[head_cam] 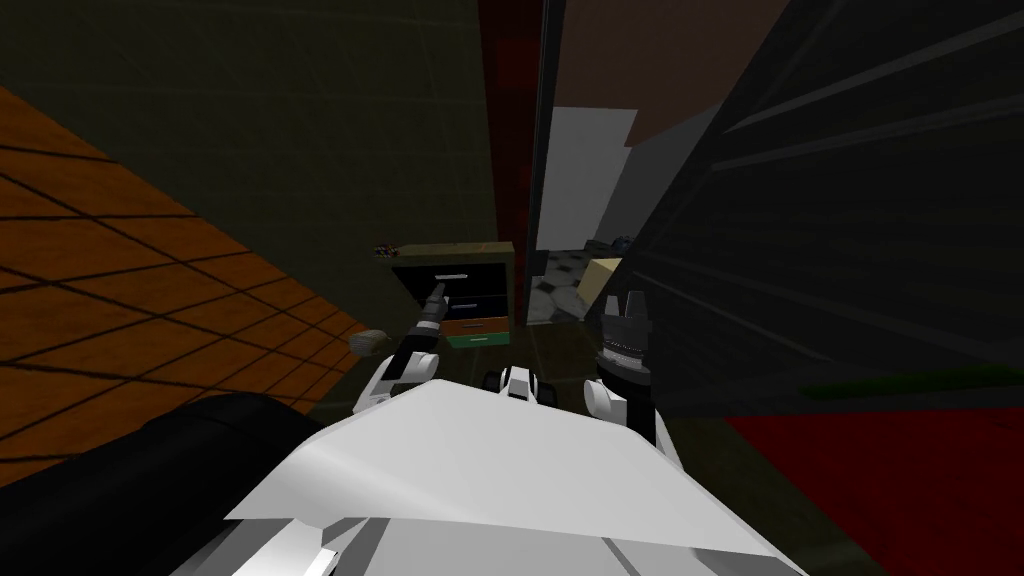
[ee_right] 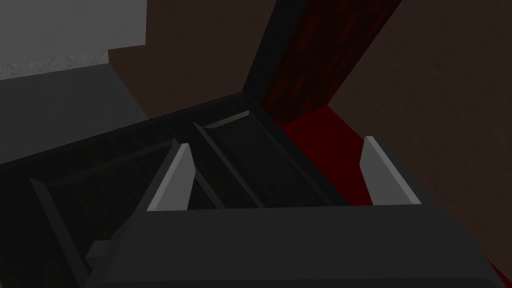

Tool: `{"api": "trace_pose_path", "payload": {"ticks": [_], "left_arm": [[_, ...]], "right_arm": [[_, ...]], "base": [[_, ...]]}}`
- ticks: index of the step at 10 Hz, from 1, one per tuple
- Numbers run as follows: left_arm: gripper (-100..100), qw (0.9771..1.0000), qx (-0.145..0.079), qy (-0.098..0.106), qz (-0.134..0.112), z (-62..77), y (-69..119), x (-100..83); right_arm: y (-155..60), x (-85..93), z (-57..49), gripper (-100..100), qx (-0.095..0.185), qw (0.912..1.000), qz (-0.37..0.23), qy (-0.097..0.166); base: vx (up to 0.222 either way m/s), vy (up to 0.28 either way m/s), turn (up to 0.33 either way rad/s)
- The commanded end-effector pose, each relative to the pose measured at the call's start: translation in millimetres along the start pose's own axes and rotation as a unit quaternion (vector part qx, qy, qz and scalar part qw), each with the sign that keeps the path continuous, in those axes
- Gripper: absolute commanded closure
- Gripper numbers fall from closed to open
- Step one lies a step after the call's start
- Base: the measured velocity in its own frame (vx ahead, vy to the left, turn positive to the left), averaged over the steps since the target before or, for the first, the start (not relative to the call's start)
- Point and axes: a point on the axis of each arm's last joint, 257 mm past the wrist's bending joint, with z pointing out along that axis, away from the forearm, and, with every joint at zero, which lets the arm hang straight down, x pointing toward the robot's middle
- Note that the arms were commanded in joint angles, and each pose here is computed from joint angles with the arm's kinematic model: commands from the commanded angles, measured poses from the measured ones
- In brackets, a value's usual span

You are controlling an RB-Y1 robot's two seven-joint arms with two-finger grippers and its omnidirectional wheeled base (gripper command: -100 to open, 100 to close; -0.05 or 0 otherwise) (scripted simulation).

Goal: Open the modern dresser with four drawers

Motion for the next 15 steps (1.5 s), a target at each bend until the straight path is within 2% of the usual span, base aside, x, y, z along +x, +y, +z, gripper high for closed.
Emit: {"api": "trace_pose_path", "payload": {"ticks": [1,6,7,8,9,10,11,12,15], "left_arm": [[-100,0.9997,-0.025,-0.005,0.004,-0.1,11.8,-6.6],[-100,0.9969,-0.076,-0.021,0.002,-3.5,37.8,-20.9],[-100,0.9960,-0.086,-0.026,-0.001,-4.9,43.0,-23.4],[-100,0.9939,-0.104,-0.037,-0.011,-8.5,52.9,-27.3],[-100,0.9927,-0.111,-0.043,-0.017,-10.4,57.1,-28.6],[-100,0.9917,-0.117,-0.048,-0.022,-12.2,60.3,-29.3],[-100,0.9925,-0.112,-0.044,-0.019,-10.4,56.7,-29.9],[-100,0.9915,-0.116,-0.056,-0.015,-3.1,60.6,-37.6],[-100,0.9899,-0.121,-0.073,-0.011,7.8,65.4,-49.3]], "right_arm": [[0.0,0.0,0.0,0,0.000,1.0000,0.000,0.000],[0.0,0.0,0.0,0,0.000,1.0000,0.000,0.000],[0.0,0.0,0.0,0,0.000,1.0000,0.000,0.000],[0.0,0.0,0.0,0,0.000,1.0000,0.000,0.000],[0.0,0.0,0.0,0,0.000,1.0000,0.000,0.000],[0.0,0.0,0.0,0,0.000,1.0000,0.000,0.000],[0.0,0.0,0.0,0,0.000,1.0000,0.000,0.000],[0.0,0.0,0.0,0,0.000,1.0000,0.000,0.000],[0.0,0.0,0.1,0,0.000,1.0000,0.000,0.000]], "base": [[0.101,0.022,-0.128],[0.102,0.029,-0.135],[0.109,0.017,-0.111],[0.125,0.030,-0.136],[0.115,0.036,-0.122],[0.073,0.030,-0.065],[0.028,0.012,-0.008],[-0.027,0.011,-0.153],[-0.067,0.011,-0.149]]}}
